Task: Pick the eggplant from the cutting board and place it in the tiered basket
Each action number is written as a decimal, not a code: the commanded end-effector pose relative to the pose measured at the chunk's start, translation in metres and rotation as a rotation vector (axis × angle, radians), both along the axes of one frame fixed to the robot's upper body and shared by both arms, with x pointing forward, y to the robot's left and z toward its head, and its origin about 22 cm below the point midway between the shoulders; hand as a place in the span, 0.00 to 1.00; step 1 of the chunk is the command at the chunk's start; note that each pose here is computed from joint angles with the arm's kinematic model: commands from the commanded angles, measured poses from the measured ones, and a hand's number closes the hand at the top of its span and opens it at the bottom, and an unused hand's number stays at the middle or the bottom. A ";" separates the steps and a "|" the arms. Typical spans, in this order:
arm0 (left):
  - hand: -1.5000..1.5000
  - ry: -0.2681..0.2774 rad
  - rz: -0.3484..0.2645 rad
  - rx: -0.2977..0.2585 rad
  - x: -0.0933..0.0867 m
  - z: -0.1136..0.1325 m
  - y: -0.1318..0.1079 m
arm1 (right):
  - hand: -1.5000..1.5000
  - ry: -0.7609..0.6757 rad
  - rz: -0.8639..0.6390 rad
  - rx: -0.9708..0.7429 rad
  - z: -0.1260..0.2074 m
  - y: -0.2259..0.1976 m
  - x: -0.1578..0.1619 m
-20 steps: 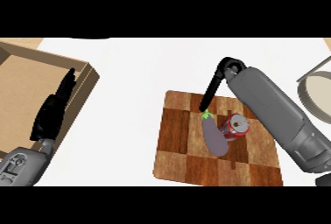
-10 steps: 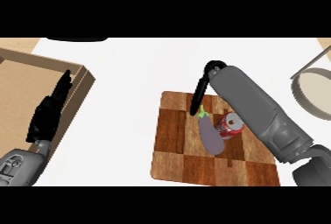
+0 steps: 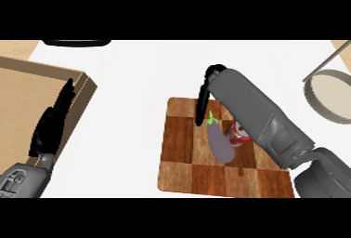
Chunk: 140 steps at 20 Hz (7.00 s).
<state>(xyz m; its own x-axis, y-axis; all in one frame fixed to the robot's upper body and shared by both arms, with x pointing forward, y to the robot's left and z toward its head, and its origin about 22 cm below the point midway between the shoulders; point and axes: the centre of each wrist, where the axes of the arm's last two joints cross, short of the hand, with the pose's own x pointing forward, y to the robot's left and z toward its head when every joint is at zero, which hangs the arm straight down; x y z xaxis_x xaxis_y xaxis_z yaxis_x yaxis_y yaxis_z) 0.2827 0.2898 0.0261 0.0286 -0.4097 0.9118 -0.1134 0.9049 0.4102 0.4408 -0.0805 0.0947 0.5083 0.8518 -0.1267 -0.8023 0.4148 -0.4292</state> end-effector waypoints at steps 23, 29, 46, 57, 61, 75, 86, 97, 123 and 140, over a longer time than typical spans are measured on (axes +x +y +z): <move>0.50 0.017 0.004 0.003 0.005 0.010 0.002 | 0.00 0.206 0.052 -0.249 -0.035 0.030 -0.017; 0.50 -0.006 0.024 -0.002 -0.010 0.006 0.021 | 0.00 0.229 0.035 -0.241 -0.044 0.024 -0.018; 0.50 0.009 0.003 0.008 -0.004 -0.003 0.000 | 1.00 0.330 0.249 -0.150 -0.084 0.027 -0.049; 0.50 0.001 -0.005 -0.002 -0.010 0.002 0.003 | 1.00 0.163 -0.015 -0.088 -0.034 0.036 -0.021; 0.50 0.024 0.033 -0.004 -0.003 0.007 0.017 | 1.00 -0.389 -0.028 0.003 -0.002 0.021 -0.009; 0.50 0.024 0.047 -0.002 -0.018 0.003 0.022 | 1.00 -1.519 -0.220 -0.004 0.119 -0.038 0.017; 0.50 0.024 0.051 0.004 -0.014 0.000 0.024 | 1.00 -1.533 -0.178 -0.188 0.193 -0.096 -0.010; 0.50 0.016 0.016 0.003 0.001 0.002 0.005 | 1.00 -1.491 -0.116 -0.368 0.167 -0.190 -0.013; 0.50 0.003 0.008 0.011 -0.008 0.007 0.011 | 1.00 -1.241 -0.125 -0.338 0.113 -0.343 -0.035; 0.50 0.012 0.008 0.003 -0.006 0.009 0.002 | 0.00 -1.594 -0.451 -0.138 0.130 -0.378 -0.052</move>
<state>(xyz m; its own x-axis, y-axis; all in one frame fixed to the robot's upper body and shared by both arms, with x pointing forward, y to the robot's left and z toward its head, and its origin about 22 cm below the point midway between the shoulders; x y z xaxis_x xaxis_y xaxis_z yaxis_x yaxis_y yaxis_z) 0.2833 0.2948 0.0343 0.0326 -0.4121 0.9106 -0.1230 0.9025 0.4128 0.3940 -0.4507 0.2113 0.4437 0.6527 0.6141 0.5325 0.3591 -0.7665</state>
